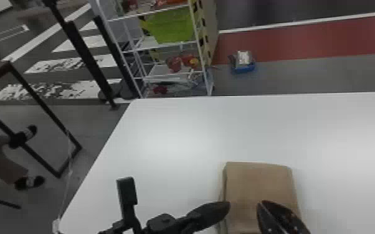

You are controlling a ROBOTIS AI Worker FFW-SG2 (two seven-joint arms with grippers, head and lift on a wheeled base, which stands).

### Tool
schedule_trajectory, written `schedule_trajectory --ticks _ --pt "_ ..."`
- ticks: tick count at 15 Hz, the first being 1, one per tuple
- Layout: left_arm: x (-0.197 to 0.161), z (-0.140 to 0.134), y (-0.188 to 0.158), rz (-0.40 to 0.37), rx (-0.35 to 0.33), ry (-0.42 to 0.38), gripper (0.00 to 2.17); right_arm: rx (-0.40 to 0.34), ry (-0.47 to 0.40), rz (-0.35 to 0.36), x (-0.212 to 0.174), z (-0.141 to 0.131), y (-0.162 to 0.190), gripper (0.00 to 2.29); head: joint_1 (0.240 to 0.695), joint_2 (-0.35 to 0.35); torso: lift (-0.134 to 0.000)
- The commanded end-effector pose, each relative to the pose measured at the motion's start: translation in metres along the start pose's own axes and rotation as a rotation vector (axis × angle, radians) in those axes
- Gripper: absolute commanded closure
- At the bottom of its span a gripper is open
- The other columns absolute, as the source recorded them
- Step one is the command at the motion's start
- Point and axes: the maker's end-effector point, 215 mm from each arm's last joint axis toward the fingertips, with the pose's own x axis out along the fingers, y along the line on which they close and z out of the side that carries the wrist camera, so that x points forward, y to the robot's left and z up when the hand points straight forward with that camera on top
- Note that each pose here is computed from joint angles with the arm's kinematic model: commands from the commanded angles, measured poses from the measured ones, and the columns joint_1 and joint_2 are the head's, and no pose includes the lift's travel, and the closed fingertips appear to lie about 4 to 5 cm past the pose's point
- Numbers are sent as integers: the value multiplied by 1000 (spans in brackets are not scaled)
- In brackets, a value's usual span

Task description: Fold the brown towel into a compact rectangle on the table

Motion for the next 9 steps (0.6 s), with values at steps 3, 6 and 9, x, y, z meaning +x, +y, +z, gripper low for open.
schedule_trajectory --ticks 3,6,9 --pt "-12 27 14 64 48 -57 1558 -127 -56 -91 -19 76 -62 107 695 273 -123" --pt "-26 68 34 140 111 -129 6 -193 -13 -178 -35 112 -116 107 695 217 -123" --pt "-41 140 42 242 283 -335 -1 -222 35 -242 -54 132 -158 107 695 164 -123"
